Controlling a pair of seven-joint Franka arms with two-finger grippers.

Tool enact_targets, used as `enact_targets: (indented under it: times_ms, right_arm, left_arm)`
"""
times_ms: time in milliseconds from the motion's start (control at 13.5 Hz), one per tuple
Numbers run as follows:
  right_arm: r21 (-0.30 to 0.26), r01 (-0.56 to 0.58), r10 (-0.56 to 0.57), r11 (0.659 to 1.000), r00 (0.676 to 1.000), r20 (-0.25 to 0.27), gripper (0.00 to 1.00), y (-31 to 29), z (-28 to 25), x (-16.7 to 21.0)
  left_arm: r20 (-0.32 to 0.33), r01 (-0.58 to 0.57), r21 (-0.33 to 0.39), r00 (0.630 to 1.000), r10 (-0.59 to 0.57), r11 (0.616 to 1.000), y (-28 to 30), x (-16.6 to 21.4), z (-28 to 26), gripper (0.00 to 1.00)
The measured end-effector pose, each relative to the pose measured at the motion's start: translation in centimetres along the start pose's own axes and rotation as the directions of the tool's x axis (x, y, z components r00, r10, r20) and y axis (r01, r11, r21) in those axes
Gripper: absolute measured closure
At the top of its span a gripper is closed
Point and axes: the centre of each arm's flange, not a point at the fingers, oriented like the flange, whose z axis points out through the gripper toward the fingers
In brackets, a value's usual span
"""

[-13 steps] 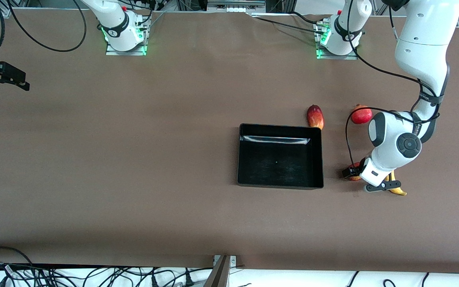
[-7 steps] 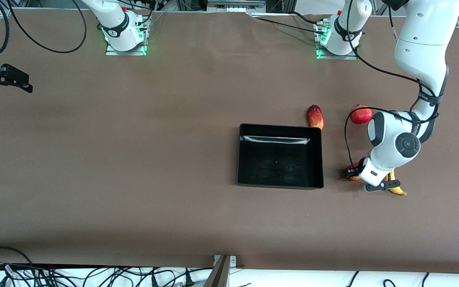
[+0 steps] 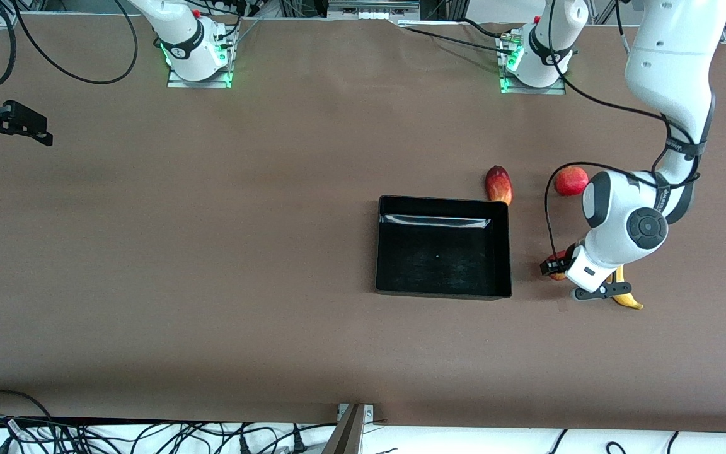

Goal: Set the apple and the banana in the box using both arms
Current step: 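Close the left gripper on the red apple and lift it, then carry the red apple into the black box and lower it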

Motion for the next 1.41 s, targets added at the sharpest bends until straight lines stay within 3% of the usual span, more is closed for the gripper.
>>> enact_targets:
  times_ms: [223,446,743,1412]
  right_arm:
    - [-0.001,0.004,-0.004,1.000,1.000,-0.002,0.00,-0.2,-0.1,0.0]
    - [-0.001,0.002,-0.002,1.000,1.000,-0.001,0.00,-0.1,0.0,0.1]
    - [-0.001,0.001,-0.001,1.000,1.000,0.000,0.00,-0.1,0.0,0.1]
    - [0.001,0.001,-0.001,1.000,1.000,0.013,0.00,-0.1,0.1,-0.1]
  left_arm:
    - [0.002,0.013,-0.003,1.000,-0.013,1.000,3.2,-1.5,-8.5,0.33]
    - [-0.007,-0.006,-0.007,1.000,0.006,1.000,7.3,-3.7,-12.1,0.33]
    - [0.038,0.017,-0.006,0.999,-0.017,1.000,14.9,-7.3,-9.5,0.33]
    - [0.023,0.063,-0.043,0.998,-0.062,0.997,25.6,-11.9,1.5,0.33]
